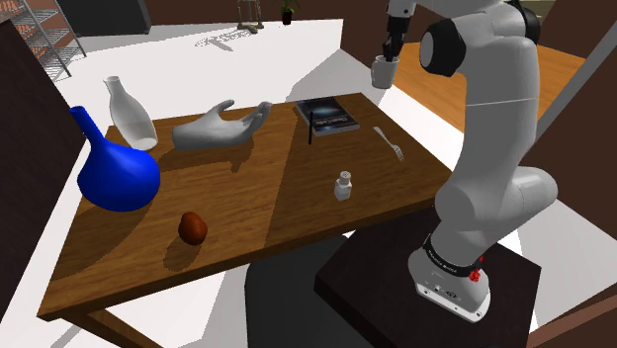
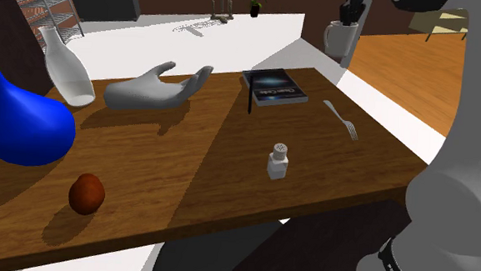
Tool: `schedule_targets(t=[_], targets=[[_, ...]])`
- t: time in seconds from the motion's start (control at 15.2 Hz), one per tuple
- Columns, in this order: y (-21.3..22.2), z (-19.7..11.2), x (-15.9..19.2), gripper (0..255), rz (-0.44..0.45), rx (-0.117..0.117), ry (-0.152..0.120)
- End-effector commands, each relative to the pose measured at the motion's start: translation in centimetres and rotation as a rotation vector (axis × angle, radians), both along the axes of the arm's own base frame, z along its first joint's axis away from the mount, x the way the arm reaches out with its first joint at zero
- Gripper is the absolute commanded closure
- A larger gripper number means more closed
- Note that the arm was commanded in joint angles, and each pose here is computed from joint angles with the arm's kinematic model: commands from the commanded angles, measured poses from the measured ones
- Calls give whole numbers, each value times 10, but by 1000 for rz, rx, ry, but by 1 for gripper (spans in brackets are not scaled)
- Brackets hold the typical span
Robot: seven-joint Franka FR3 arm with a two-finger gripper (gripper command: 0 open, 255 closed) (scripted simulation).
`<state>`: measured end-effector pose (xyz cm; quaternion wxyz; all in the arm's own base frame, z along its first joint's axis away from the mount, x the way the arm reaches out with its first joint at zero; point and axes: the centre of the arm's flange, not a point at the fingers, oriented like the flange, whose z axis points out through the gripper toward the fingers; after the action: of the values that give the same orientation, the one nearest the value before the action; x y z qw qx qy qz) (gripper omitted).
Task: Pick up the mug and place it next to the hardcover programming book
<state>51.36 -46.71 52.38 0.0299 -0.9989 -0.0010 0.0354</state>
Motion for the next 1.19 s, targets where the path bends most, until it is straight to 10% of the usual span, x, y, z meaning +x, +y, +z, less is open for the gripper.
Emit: schedule_targets(t=[0.0,1.12], targets=[[-5,-8,0,255,1,0,-1],[-5,-98,0,255,1,0,-1]])
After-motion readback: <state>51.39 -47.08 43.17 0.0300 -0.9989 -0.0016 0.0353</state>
